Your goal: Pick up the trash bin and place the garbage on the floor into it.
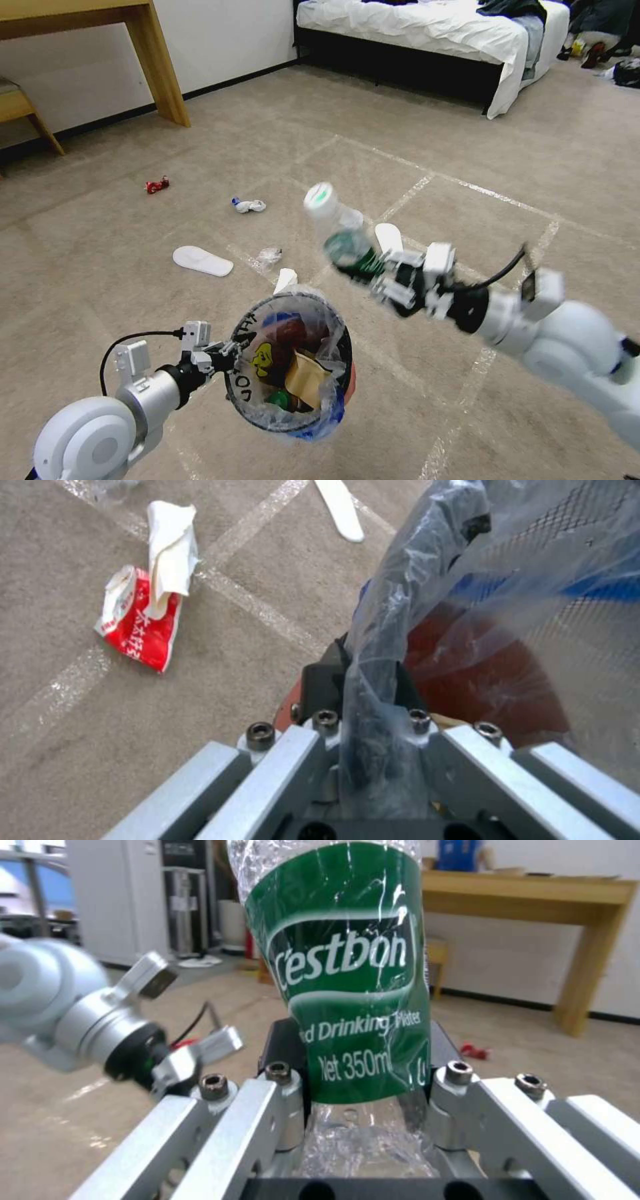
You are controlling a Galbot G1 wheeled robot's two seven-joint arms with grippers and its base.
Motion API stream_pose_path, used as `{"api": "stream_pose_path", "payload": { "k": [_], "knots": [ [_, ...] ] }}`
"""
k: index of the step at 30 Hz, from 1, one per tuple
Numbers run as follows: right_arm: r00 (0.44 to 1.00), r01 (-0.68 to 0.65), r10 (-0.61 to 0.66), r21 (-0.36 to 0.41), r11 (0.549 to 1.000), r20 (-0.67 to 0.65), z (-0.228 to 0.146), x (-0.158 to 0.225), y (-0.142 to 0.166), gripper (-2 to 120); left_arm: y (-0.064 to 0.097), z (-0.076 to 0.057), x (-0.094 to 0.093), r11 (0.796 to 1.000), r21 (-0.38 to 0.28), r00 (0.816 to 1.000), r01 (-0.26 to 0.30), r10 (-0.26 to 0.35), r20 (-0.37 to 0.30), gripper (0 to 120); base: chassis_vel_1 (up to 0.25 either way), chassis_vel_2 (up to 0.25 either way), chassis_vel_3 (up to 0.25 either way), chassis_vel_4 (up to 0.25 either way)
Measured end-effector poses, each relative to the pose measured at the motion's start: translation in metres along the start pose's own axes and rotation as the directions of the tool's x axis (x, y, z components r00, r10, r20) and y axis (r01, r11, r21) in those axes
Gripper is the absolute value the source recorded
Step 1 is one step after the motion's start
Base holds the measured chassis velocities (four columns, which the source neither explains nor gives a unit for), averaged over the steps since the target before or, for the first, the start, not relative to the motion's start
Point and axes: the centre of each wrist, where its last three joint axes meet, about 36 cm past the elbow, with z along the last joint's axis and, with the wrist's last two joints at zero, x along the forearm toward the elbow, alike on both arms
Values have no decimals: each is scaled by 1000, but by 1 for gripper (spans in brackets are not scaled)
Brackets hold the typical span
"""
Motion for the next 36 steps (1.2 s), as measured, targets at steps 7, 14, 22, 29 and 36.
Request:
{"api": "stream_pose_path", "payload": {
  "k": [7,14,22,29,36],
  "knots": [
    [996,87,-87,-38,995,-7,45,-26,2,22,-9,-2,11,998,-17,999,53,-53,1,1,0,0,0,0],
    [989,145,-144,-50,988,15,62,-58,0,22,-8,-4,7,996,-11,997,83,-83,10,1,0,0,0,0],
    [984,175,-175,-60,983,2,76,-72,-4,22,-3,-3,2,996,2,996,87,-87,7,1,0,0,0,0],
    [976,218,-218,-76,973,4,86,-94,-7,48,7,-10,0,996,12,996,90,-90,15,1,0,0,0,0],
    [972,233,-234,-87,969,1,90,-99,-10,70,15,-12,-1,995,20,995,100,-100,17,1,0,0,0,0]
  ]
}}
